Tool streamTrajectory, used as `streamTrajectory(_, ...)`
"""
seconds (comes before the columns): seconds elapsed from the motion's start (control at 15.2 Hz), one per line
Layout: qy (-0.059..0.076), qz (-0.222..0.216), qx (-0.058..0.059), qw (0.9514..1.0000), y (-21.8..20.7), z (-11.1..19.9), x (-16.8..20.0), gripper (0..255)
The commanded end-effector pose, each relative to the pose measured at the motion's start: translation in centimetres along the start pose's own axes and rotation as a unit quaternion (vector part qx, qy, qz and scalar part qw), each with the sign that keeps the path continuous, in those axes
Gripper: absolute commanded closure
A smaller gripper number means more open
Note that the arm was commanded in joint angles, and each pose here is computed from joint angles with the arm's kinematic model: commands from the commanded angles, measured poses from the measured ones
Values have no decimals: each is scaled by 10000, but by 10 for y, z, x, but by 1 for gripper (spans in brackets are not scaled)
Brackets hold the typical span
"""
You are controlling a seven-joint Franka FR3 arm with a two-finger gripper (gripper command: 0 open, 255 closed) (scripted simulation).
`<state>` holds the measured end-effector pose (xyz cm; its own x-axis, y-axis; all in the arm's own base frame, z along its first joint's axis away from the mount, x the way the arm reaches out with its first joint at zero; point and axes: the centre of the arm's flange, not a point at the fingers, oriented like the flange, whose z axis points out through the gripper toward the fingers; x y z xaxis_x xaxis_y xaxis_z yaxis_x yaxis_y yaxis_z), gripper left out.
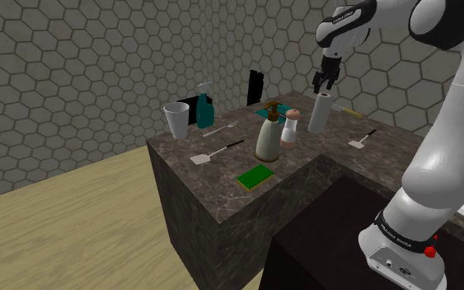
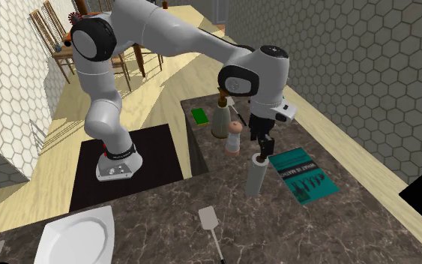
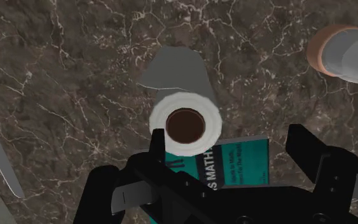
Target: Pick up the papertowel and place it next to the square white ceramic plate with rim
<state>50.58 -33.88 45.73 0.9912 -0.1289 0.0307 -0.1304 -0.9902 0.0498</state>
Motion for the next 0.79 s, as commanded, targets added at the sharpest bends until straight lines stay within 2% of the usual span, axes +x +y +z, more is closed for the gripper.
streamTrajectory(0.0,2,6,-8,10000,22,12,14,0)
streamTrajectory(0.53,3,9,-10,10000,27,52,18,0)
streamTrajectory(0.73,3,9,-10,10000,27,55,18,0)
